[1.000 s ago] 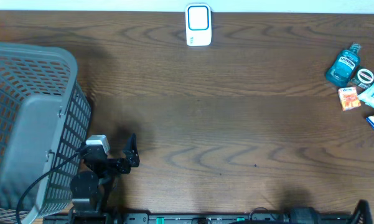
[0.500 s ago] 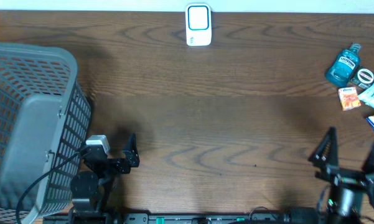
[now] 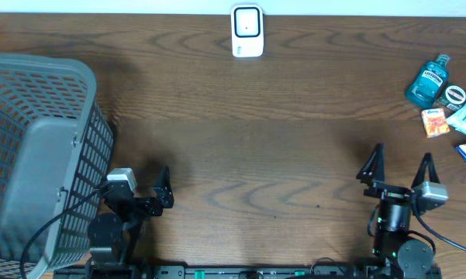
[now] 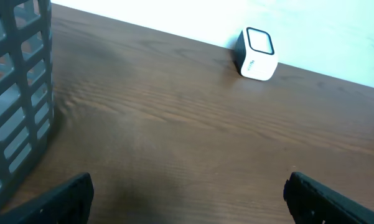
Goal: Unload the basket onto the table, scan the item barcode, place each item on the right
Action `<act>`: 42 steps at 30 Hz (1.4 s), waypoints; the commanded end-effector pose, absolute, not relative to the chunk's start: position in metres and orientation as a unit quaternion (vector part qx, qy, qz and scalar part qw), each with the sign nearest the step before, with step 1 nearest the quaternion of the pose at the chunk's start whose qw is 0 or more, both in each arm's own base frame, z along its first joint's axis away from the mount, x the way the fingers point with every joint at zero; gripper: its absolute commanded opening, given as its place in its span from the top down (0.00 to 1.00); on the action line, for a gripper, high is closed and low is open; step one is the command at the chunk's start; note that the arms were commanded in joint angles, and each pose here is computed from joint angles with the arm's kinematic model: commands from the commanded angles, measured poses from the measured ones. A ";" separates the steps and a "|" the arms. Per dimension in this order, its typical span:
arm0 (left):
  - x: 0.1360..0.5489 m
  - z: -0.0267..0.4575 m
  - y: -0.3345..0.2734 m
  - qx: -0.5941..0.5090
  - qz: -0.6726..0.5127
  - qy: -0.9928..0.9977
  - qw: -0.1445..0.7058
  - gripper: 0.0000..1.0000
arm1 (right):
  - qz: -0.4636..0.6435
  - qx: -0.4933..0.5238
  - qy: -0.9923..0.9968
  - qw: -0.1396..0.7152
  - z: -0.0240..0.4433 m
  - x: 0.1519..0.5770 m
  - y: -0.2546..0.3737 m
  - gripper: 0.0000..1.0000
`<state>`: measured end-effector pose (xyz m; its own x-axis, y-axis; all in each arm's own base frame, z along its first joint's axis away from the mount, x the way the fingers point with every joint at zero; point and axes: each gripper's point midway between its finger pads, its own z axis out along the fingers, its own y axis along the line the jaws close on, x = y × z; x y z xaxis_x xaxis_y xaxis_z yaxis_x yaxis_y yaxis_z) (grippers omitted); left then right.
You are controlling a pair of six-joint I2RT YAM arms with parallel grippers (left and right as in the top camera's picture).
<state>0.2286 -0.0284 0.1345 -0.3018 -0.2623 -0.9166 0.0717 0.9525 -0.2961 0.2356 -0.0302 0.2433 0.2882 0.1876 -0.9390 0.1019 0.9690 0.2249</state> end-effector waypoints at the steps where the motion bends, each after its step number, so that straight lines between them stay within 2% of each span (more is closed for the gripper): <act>1: 0.227 0.123 -0.029 -0.058 -0.142 0.805 0.573 0.02 | 0.005 0.110 0.611 0.784 0.231 0.238 -0.031 0.01; 5: 0.227 0.123 -0.029 -0.058 -0.142 0.805 0.573 0.02 | 0.001 0.108 0.630 0.769 0.220 0.240 -0.031 0.01; 13: 0.227 0.123 -0.029 -0.058 -0.142 0.805 0.573 0.02 | -0.030 0.091 0.724 0.684 0.159 0.244 -0.032 0.01; 42: 0.227 0.123 -0.029 -0.058 -0.142 0.805 0.573 0.02 | -0.036 0.077 0.725 0.683 0.159 0.244 -0.030 0.01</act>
<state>0.2285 -0.0284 0.1344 -0.3022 -0.2622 -0.9165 0.0716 0.9525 -0.2962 0.2445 -0.0301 0.1597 -0.0522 0.0759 -0.9958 0.1632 0.9843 0.0664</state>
